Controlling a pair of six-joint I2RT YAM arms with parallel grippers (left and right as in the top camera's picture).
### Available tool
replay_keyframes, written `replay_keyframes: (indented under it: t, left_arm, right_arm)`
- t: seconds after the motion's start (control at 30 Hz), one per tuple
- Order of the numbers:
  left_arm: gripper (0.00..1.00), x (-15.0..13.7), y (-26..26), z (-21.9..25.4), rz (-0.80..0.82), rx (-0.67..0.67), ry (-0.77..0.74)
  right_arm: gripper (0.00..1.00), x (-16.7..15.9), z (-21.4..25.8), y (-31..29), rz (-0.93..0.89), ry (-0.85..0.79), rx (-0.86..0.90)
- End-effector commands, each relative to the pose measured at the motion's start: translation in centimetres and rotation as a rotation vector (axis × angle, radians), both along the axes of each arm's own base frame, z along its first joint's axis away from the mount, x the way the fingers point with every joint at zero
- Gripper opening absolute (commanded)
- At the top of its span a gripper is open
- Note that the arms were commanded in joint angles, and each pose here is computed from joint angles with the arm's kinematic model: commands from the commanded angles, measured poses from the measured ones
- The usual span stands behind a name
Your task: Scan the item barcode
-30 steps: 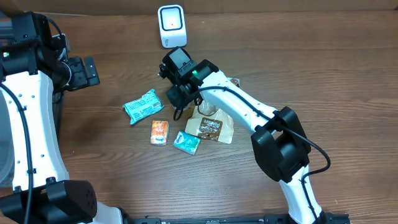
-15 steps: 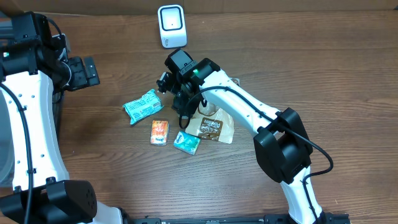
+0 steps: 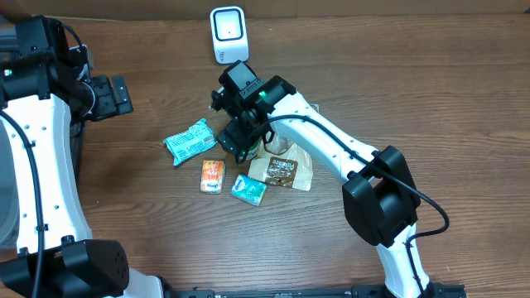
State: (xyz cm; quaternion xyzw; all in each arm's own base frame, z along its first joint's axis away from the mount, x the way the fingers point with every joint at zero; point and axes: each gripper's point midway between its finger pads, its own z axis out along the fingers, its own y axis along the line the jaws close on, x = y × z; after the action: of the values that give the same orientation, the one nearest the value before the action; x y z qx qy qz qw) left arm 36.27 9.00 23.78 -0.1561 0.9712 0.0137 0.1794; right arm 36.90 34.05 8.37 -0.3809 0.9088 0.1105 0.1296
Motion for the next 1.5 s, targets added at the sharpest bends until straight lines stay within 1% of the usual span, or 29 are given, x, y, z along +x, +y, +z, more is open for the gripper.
replay_keyframes:
  t: [0.0, 0.27, 0.33, 0.6, 0.67, 0.73, 0.8, 0.87, 1.07, 1.1, 1.17, 1.2, 1.4, 1.47]
  left_arm:
    - [1.0, -0.1, 0.2, 1.1, -0.002, 0.015, -0.031]
    - [0.99, -0.1, 0.2, 1.1, -0.002, 0.015, -0.032]
    - [0.99, -0.1, 0.2, 1.1, -0.002, 0.015, -0.031]
    - [0.99, -0.1, 0.2, 1.1, -0.002, 0.015, -0.032]
    - [0.99, -0.1, 0.2, 1.1, -0.002, 0.015, -0.032]
    - [0.99, -0.1, 0.2, 1.1, -0.002, 0.015, -0.032]
    - [1.0, -0.1, 0.2, 1.1, -0.002, 0.015, -0.032]
    - [0.99, -0.1, 0.2, 1.1, -0.002, 0.015, -0.031]
    - [1.0, -0.1, 0.2, 1.1, -0.002, 0.015, -0.032]
    - [1.0, -0.1, 0.2, 1.1, -0.002, 0.015, -0.032]
    - [0.99, -0.1, 0.2, 1.1, -0.002, 0.015, -0.031]
    - [0.99, -0.1, 0.2, 1.1, -0.002, 0.015, -0.032]
    - [1.0, -0.1, 0.2, 1.1, -0.002, 0.015, -0.032]
    - [1.0, -0.1, 0.2, 1.1, -0.002, 0.015, -0.032]
  right_arm:
    - [1.0, 0.3, 2.5, 0.2, -0.097, -0.013, 0.057]
    - [1.0, 0.5, 0.4, -0.8, -0.113, -0.023, -0.006]
    - [0.98, 0.5, 0.2, -1.0, -0.11, -0.024, -0.012]
    - [0.87, 0.9, -0.4, -0.9, -0.109, -0.049, -0.012]
    - [0.81, 1.0, -0.4, -0.9, -0.109, -0.053, -0.009]
    - [0.78, 1.0, -0.4, -0.9, -0.11, -0.055, -0.011]
    - [0.72, 1.1, -0.4, -1.0, -0.113, -0.061, -0.017]
    - [0.69, 1.2, -0.4, -1.1, -0.115, -0.065, -0.022]
    - [0.68, 1.0, -0.5, -1.3, -0.115, -0.057, -0.03]
    - [0.69, 0.9, -0.5, -1.3, -0.115, -0.054, -0.032]
    - [0.76, 0.8, -0.6, -1.5, -0.111, -0.047, -0.04]
    - [0.78, 0.6, -0.7, -1.6, -0.107, -0.042, -0.046]
    - [0.77, -0.1, -1.0, -2.3, -0.107, -0.015, -0.076]
    - [0.73, -0.1, -1.0, -2.3, -0.108, -0.014, -0.076]
